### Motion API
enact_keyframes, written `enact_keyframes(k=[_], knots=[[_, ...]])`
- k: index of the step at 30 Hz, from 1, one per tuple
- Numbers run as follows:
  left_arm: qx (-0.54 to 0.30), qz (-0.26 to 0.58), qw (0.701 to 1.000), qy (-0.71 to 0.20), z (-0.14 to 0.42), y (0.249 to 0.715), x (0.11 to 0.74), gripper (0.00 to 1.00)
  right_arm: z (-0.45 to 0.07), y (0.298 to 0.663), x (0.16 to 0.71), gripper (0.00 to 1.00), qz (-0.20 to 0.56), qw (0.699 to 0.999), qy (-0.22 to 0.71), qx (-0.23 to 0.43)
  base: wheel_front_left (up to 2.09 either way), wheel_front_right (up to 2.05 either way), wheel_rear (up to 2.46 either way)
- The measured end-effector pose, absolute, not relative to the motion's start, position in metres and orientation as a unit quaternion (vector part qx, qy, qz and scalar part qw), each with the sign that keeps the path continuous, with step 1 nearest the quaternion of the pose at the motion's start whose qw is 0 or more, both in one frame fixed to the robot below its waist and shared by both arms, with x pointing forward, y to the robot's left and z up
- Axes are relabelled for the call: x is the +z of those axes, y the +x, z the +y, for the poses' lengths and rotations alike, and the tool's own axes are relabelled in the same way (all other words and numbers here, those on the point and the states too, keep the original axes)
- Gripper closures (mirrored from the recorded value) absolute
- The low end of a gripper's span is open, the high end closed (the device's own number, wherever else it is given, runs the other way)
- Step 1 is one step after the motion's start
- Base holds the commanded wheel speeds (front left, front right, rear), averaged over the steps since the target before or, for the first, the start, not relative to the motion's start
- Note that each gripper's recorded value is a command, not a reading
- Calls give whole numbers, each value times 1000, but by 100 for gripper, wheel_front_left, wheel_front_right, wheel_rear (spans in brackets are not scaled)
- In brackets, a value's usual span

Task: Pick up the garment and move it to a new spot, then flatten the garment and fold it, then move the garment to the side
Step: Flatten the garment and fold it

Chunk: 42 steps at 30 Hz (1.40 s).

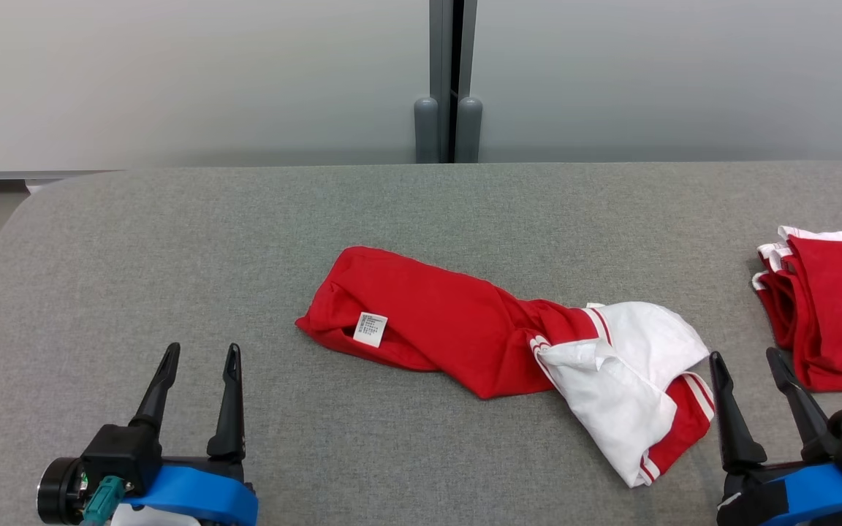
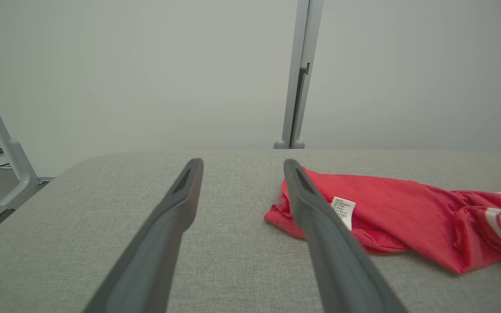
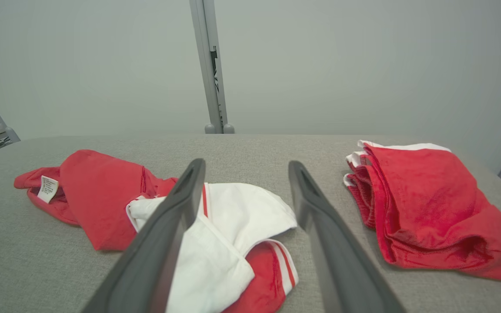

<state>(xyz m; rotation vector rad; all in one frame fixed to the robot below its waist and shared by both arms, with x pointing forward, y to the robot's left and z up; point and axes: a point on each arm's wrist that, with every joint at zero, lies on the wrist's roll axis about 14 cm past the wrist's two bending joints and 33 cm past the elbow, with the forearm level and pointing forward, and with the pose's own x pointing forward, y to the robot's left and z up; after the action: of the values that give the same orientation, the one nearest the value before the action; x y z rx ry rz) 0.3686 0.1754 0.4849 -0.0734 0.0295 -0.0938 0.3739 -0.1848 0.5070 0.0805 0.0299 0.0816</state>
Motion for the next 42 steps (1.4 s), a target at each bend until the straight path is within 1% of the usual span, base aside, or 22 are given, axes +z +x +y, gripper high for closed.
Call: enact_keyframes(k=[6, 9, 16, 21, 25, 26, 27, 28, 29, 30, 36, 40, 42], knots=[[-49, 14, 998, -36, 175, 369, 486, 0, -183, 374, 505, 0, 21, 998, 42, 42, 0, 0, 0], [-49, 14, 998, -36, 174, 369, 485, 0, -183, 373, 495, 0, 41, 997, 44, 41, 0, 0, 0], [-49, 15, 998, -37, 174, 379, 484, 0, -168, 367, 427, 0, 158, 984, 61, 61, 0, 0, 0], [-47, 23, 998, -40, 175, 387, 477, 0, -166, 380, 395, 0, 204, 975, 69, 62, 0, 0, 0], [-41, 28, 998, -40, 178, 389, 473, 0, -157, 386, 378, 0, 228, 968, 75, 75, 0, 0, 0], [-40, 30, 998, -39, 179, 389, 471, 0, -155, 388, 376, 36, 228, 968, 76, 78, 0, 0, 0], [-38, 31, 998, -39, 179, 389, 470, 0, -154, 389, 376, 59, 227, 967, 78, 79, 0, 0, 0], [-37, 30, 998, -39, 180, 389, 471, 0, -154, 390, 377, 98, 222, 969, 77, 80, 0, 0, 0], [-37, 29, 998, -39, 180, 389, 471, 0, -154, 390, 378, 98, 219, 969, 79, 80, 0, 0, 0], [-37, 28, 998, -39, 180, 389, 472, 0, -155, 391, 380, 100, 214, 970, 80, 80, 0, 0, 0], [-38, 19, 998, -41, 178, 390, 477, 0, -179, 403, 407, 100, 156, 984, 70, 55, 0, 0, 0], [-45, 13, 998, -43, 173, 392, 480, 0, -200, 424, 440, 100, 102, 993, 43, 40, 0, 0, 0], [-47, 12, 998, -44, 171, 392, 482, 0, -201, 433, 458, 100, 71, 996, 31, 43, 0, 0, 0]])
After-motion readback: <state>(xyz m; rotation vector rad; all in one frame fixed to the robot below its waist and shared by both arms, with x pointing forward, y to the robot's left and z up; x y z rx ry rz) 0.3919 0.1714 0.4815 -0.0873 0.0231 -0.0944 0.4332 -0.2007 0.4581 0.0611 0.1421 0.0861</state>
